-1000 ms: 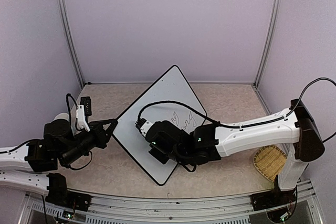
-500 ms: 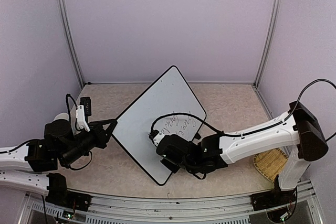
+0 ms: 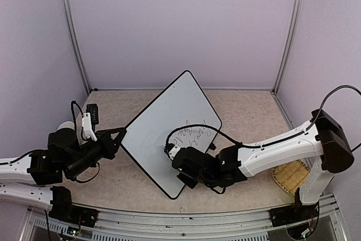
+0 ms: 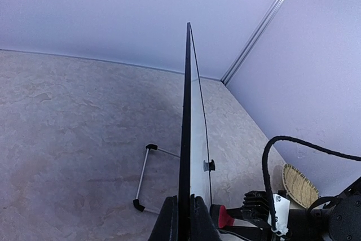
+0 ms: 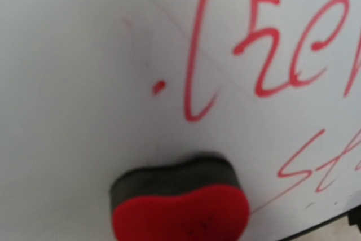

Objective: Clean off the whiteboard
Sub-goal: Erase the whiteboard at the center of the board.

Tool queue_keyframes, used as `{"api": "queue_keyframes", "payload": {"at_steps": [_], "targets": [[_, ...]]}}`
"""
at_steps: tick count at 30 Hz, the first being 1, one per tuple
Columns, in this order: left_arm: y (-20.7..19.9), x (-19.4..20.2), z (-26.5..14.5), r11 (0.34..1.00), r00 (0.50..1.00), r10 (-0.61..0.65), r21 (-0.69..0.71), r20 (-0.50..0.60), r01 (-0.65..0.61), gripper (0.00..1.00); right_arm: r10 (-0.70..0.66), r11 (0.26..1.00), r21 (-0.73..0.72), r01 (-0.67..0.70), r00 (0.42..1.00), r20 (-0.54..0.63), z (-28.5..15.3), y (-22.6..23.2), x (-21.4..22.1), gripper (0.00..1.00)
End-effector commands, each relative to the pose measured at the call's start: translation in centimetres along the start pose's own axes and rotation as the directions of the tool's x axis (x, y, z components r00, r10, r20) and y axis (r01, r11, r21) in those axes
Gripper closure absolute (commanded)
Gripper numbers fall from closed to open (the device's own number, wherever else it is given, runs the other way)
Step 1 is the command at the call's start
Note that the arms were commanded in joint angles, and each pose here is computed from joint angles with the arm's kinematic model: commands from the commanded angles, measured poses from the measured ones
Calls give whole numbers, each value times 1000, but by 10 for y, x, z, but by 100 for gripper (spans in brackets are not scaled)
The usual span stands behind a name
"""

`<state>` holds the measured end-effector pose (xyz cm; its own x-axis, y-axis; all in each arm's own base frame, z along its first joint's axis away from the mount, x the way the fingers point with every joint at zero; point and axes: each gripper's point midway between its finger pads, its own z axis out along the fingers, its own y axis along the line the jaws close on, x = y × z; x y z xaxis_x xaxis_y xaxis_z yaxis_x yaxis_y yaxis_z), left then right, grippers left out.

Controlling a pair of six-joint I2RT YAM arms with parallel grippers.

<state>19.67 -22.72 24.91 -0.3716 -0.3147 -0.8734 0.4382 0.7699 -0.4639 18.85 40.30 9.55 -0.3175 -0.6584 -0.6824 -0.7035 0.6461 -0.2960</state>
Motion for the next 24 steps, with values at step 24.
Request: {"api": "queue_keyframes", "payload": {"at_steps": [24], "targets": [[-10,38,-5,993,988,73,97,-136,-60,100,0,999,-34,4,991,135,6,-11,-87,80]]}}
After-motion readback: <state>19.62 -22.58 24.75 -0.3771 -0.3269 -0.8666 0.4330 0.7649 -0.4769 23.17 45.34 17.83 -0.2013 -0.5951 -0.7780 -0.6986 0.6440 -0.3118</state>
